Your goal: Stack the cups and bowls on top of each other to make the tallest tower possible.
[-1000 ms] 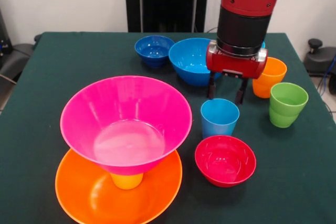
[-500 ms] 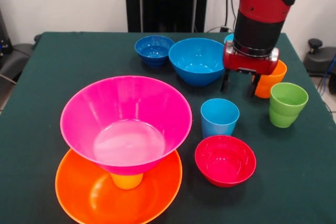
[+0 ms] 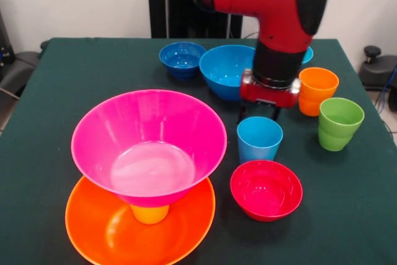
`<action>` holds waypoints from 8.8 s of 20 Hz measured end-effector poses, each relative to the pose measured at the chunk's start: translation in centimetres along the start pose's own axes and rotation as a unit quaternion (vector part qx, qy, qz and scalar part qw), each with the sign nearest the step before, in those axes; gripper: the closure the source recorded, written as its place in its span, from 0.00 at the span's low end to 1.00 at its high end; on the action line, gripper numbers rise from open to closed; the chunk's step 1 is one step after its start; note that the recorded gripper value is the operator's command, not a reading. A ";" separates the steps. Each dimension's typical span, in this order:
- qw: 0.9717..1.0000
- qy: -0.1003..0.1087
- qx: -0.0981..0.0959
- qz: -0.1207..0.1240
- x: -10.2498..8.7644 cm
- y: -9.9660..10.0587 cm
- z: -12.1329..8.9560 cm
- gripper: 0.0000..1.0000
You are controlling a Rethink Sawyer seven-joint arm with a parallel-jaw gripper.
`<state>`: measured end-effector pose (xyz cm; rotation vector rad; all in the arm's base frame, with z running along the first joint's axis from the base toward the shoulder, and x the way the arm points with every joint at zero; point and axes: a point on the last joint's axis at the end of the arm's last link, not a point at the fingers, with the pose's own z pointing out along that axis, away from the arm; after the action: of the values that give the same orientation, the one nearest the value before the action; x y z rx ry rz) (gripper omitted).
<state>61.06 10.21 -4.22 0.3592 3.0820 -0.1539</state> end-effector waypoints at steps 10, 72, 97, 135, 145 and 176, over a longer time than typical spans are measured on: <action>0.999 0.009 0.031 0.020 -0.2 -5.8 1.6 0.00; 0.995 -0.042 -0.073 0.051 -5.4 1.1 -15.3 0.00; 0.998 -0.050 -0.019 0.027 -9.0 5.0 -3.8 0.00; 0.996 -0.053 -0.014 0.076 -9.6 -1.2 -8.7 0.00; 0.996 -0.046 -0.012 0.074 -9.0 -1.0 -7.9 0.00; 0.998 -0.045 -0.009 0.037 -7.0 6.0 -5.0 0.00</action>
<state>69.10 14.95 0.51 0.4516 2.9742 -0.1361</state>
